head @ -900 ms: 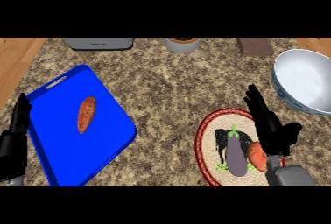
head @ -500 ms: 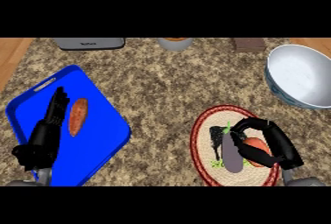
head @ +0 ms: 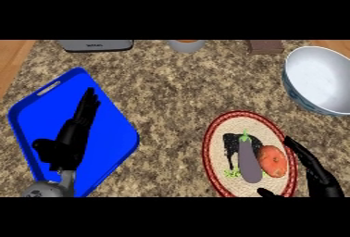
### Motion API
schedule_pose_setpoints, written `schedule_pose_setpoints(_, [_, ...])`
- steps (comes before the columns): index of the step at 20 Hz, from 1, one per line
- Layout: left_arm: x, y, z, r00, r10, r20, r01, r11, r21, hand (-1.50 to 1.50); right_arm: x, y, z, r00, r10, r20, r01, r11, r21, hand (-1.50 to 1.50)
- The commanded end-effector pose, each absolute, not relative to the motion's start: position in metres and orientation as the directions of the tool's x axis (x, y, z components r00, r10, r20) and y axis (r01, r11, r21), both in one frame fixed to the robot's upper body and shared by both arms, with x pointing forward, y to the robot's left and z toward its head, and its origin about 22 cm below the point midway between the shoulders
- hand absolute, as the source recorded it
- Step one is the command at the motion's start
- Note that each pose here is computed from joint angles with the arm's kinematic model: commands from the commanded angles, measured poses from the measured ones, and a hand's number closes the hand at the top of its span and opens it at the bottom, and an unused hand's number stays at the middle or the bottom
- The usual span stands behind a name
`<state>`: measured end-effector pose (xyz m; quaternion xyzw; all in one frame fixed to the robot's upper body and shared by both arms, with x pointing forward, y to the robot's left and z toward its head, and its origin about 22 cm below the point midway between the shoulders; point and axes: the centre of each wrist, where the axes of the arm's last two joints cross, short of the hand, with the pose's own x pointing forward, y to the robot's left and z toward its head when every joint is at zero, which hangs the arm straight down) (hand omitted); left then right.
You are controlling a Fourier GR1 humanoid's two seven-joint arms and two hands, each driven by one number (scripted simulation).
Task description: Pick the squash from the placemat and place it in the bowl
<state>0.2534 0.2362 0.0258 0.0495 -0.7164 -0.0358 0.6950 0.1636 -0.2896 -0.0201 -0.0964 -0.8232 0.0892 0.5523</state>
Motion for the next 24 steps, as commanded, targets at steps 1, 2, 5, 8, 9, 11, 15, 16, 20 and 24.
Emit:
schedule_pose_setpoints(1, [0.261,0.207,0.036,-0.012,-0.11,0.994,-0.001,0.994,0.11,0.0,0.139,-0.312,0.003,-0.44,0.311,0.843,0.138,0.95,-0.279,-1.5])
schedule_pose_setpoints(2, [0.277,0.221,0.031,-0.02,-0.131,0.991,-0.005,0.991,0.131,0.0,0.129,-0.31,0.011,-0.428,0.344,0.836,0.167,0.939,-0.301,-1.5])
schedule_pose_setpoints(5, [0.265,0.227,0.03,-0.007,-0.098,0.995,0.02,0.995,0.098,0.0,0.139,-0.318,0.047,-0.309,0.478,0.822,0.23,0.876,-0.423,-1.5])
schedule_pose_setpoints(8, [0.282,0.216,0.043,-0.026,-0.115,0.993,0.016,0.993,0.115,0.0,0.14,-0.322,0.082,-0.239,0.485,0.841,0.187,0.873,-0.451,-1.5])
schedule_pose_setpoints(9, [0.271,0.213,0.019,-0.025,-0.117,0.993,0.006,0.993,0.117,0.0,0.131,-0.316,0.082,-0.212,0.492,0.844,0.151,0.87,-0.469,-1.5])
schedule_pose_setpoints(11, [0.282,0.22,0.04,-0.029,-0.129,0.991,0.004,0.992,0.13,0.0,0.141,-0.323,0.096,-0.174,0.507,0.844,0.126,0.862,-0.491,-1.5])
schedule_pose_setpoints(15, [0.279,0.214,0.04,-0.04,-0.114,0.993,0.016,0.993,0.114,0.0,0.152,-0.328,0.092,-0.018,0.55,0.835,0.025,0.835,-0.549,-1.5])
schedule_pose_setpoints(16, [0.28,0.224,0.029,-0.012,-0.112,0.994,0.026,0.993,0.112,0.0,0.162,-0.324,0.102,0.007,0.568,0.823,0.021,0.822,-0.568,-1.5])
schedule_pose_setpoints(20, [0.28,0.216,0.029,-0.013,-0.105,0.994,0.022,0.994,0.106,0.0,0.166,-0.322,0.09,0.101,0.592,0.8,-0.074,0.806,-0.587,-1.5])
schedule_pose_setpoints(24, [0.276,0.223,0.029,-0.036,-0.122,0.992,0.029,0.992,0.123,0.0,0.181,-0.318,0.066,0.142,0.614,0.777,-0.134,0.789,-0.599,-1.5])
